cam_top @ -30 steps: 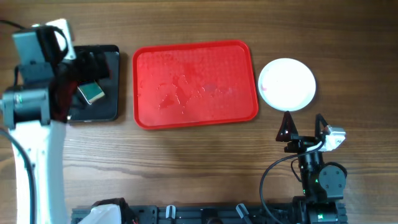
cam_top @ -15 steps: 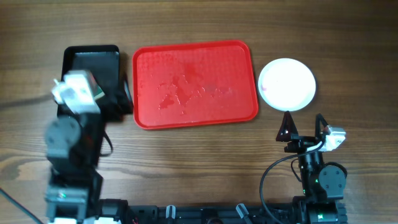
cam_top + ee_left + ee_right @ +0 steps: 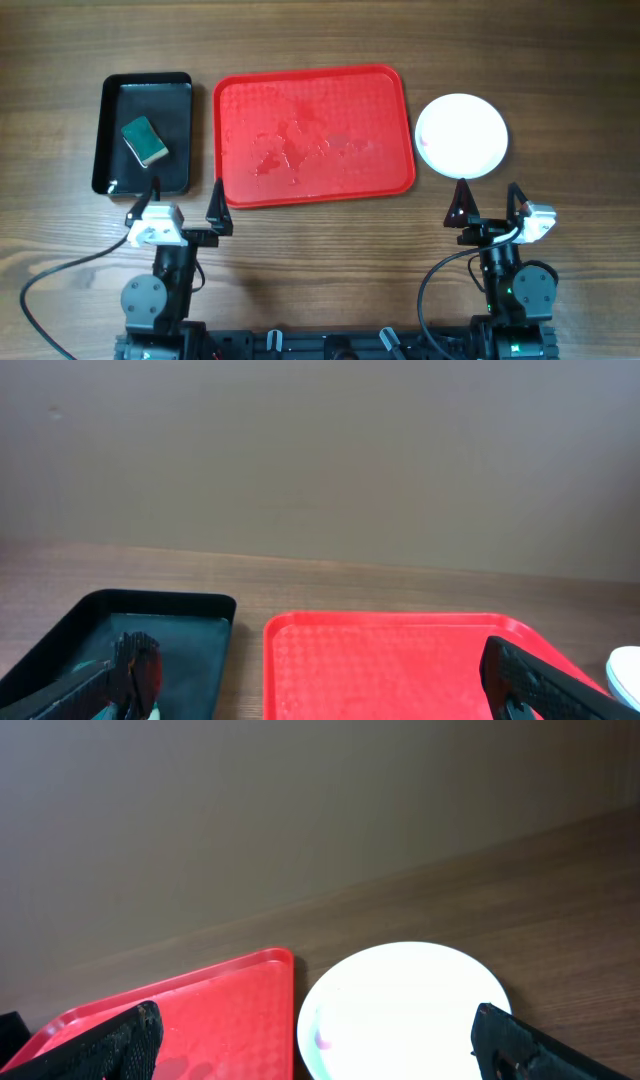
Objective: Clean dirty plates on tray and stack at the side
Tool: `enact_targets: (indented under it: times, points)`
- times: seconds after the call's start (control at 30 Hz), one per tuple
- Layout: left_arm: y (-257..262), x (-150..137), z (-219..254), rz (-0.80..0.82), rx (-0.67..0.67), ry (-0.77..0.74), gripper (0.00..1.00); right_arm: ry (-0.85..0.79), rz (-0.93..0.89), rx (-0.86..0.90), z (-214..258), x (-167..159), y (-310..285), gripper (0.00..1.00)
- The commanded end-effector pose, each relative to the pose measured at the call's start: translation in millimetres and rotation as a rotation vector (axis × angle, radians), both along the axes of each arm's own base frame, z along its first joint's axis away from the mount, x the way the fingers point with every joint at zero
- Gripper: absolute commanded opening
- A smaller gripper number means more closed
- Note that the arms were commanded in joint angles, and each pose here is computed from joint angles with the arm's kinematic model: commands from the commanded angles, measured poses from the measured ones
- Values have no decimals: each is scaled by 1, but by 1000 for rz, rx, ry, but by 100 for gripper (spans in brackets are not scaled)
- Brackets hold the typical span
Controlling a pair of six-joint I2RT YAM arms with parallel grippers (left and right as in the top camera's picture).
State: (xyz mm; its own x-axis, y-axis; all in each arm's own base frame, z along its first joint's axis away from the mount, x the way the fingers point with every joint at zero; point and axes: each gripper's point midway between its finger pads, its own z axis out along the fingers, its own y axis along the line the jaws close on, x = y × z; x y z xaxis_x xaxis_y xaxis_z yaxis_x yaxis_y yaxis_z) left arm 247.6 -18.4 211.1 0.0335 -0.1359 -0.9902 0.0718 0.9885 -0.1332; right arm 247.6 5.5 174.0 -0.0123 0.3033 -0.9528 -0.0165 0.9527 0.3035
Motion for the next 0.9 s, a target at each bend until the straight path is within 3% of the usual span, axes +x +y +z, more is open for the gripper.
enact_targets:
  times: [0.0, 0.37, 0.87]
  points:
    - [3, -1, -13, 9, 5, -6, 100, -10, -14, -17, 2, 0, -2, 100]
    - [8, -2, -54, 29, 13, 116, 100, -11, -14, -17, 2, 0, -2, 100]
    - [9, -2, -53, 31, 13, 112, 100, -11, -14, -17, 2, 0, -2, 100]
